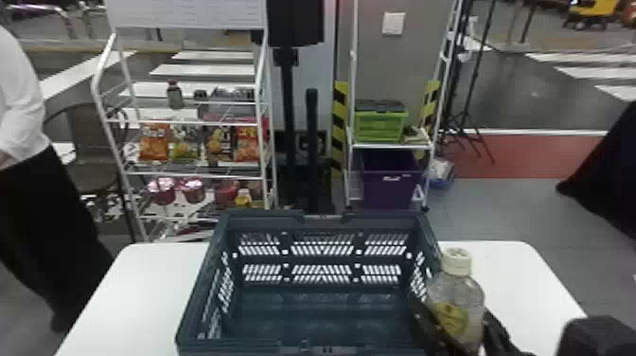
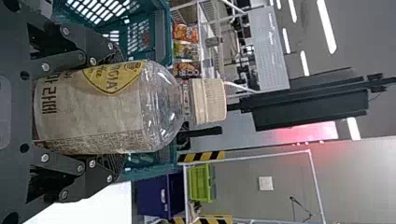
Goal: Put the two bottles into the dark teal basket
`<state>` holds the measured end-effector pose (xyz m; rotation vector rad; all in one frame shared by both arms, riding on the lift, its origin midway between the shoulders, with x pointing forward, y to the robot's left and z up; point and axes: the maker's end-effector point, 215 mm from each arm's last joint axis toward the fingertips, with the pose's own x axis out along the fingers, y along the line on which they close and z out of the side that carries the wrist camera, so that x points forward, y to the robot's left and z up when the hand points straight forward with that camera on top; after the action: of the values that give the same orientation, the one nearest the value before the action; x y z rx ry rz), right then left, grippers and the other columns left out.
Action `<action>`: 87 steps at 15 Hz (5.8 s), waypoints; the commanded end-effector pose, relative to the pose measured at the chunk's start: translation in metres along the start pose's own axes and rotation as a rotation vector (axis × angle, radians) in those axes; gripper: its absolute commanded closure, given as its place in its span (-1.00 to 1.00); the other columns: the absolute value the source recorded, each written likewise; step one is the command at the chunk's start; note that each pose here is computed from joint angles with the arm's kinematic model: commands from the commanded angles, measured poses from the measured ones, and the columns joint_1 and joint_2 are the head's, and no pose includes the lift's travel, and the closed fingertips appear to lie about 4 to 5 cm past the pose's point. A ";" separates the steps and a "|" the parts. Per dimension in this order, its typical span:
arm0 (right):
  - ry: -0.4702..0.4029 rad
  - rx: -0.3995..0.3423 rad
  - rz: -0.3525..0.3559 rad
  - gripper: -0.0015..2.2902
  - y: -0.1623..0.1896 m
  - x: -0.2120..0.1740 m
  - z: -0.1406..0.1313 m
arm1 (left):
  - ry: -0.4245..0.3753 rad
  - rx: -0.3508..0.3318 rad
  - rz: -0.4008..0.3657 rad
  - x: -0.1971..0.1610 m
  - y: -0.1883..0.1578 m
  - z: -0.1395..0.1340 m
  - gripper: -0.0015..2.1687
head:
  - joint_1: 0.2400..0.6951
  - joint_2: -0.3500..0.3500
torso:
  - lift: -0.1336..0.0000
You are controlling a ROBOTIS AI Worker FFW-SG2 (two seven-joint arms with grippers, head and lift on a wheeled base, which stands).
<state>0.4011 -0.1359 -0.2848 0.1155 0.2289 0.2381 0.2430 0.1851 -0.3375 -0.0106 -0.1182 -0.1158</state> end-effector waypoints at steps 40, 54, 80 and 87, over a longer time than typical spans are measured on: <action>0.071 -0.117 0.151 -0.96 0.056 0.145 0.008 | 0.036 -0.008 0.030 0.013 0.012 -0.016 0.85 | 0.14 0.00 | 1.00; -0.279 -0.054 -0.065 -0.95 -0.040 -0.090 -0.025 | 0.052 -0.007 0.031 0.038 0.022 -0.014 0.85 | 0.14 0.00 | 1.00; -0.198 -0.116 -0.130 -0.93 -0.081 -0.184 -0.075 | 0.117 0.050 -0.350 0.273 -0.115 0.081 0.85 | 0.14 0.00 | 1.00; -0.263 -0.254 -0.047 -0.93 -0.098 -0.228 -0.066 | 0.686 0.113 -0.619 0.269 -0.162 -0.040 0.86 | 0.14 0.00 | 1.00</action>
<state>0.1952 -0.2682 -0.3167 -0.0896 -0.0485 0.2112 0.4932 -0.0101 -0.3291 0.1641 0.4795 -0.7122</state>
